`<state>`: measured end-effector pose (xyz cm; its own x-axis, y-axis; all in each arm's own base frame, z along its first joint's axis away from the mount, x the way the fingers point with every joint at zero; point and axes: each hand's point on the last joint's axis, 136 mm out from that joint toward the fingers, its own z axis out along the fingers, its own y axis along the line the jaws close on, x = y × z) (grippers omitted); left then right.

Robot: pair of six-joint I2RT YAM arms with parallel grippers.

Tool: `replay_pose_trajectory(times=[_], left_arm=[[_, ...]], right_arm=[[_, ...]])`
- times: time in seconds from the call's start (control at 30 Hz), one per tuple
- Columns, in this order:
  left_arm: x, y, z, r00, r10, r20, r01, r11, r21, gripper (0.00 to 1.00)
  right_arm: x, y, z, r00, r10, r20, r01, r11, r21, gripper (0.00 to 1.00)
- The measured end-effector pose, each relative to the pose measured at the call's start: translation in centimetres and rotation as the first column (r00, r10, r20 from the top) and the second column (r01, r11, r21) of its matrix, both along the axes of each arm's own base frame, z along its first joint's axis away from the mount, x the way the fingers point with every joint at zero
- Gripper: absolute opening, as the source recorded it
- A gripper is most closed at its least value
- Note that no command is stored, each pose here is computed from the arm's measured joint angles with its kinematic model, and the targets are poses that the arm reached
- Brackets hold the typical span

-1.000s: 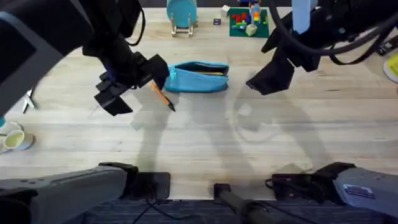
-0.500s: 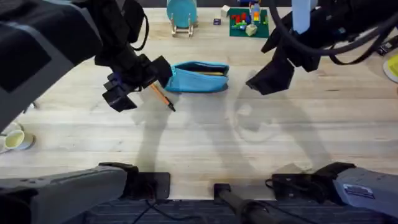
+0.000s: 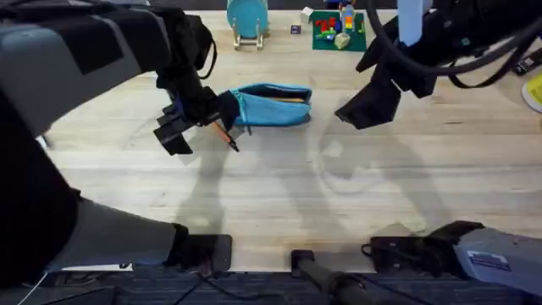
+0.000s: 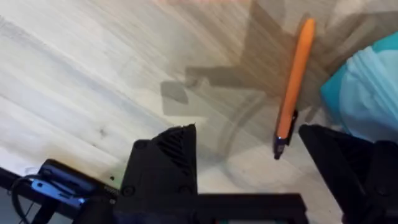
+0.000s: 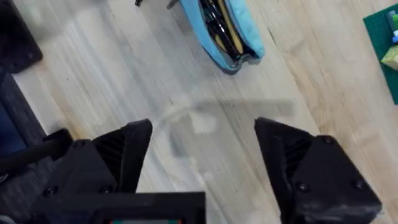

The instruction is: Unzip the bag, pick up the pens from the table one at a time and place them inside, then zip the bag closed.

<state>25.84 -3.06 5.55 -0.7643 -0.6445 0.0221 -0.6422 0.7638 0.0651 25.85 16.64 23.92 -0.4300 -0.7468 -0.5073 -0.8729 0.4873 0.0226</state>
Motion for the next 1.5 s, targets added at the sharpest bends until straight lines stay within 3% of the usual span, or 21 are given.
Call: replay_pose_trajectory(times=[0.47,1.27,1.5], left_arm=[[1.3,-0.1,-0.3,0.999,-0.008,0.045,0.008,1.000,-0.003,0.994],[0.9,-0.3,-1.9,1.000,-0.022,-0.015,0.022,1.000,-0.008,0.990],[1.0,-0.4,-1.9,1.000,-0.022,-0.013,0.021,1.000,-0.017,0.922]], right_arm=[[0.0,0.0,0.0,1.000,0.000,0.000,0.000,1.000,0.000,0.998],[0.0,0.0,0.0,1.000,0.000,0.000,0.000,1.000,0.000,0.997],[0.0,0.0,0.0,1.000,0.000,0.000,0.000,1.000,0.000,0.997]])
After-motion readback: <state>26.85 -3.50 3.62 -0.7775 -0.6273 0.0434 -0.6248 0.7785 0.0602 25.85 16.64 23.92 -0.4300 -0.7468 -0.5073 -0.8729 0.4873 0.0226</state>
